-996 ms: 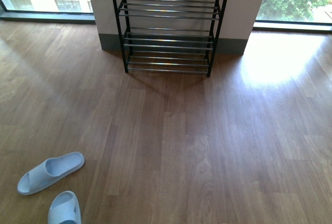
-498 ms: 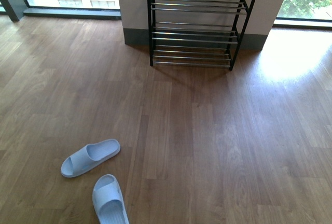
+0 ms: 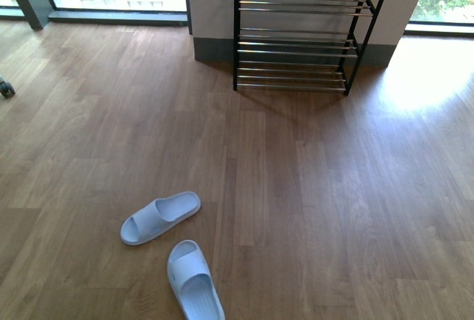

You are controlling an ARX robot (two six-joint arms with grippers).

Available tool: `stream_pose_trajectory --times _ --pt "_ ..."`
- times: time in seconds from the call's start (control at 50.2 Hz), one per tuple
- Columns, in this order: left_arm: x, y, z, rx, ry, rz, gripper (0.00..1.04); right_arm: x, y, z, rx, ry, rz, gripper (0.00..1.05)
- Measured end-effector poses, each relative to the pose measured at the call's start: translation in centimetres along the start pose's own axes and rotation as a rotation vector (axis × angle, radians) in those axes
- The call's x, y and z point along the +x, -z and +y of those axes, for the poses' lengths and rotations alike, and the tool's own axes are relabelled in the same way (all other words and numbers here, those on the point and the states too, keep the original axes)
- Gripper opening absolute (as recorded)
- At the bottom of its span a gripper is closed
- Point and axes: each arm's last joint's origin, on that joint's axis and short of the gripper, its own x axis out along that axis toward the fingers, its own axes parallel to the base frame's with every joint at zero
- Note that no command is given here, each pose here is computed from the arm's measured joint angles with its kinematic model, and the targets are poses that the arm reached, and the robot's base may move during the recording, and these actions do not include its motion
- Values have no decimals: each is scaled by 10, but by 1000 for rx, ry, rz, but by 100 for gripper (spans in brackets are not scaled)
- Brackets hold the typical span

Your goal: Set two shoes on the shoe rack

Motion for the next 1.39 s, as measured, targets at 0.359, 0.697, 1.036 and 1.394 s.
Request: stream_pose_trajectory --times 0.359,0.697,1.036,1.394 --pt "0 0 0 0 -4 -1 95 0 0 0 0 -7 0 95" --pt "0 0 0 0 -1 -1 95 0 0 0 0 -5 0 95" --pt "0 0 0 0 -1 0 95 0 0 0 0 -3 -1 95" --pt "0 0 0 0 -1 0 95 0 0 0 0 -3 -1 95"
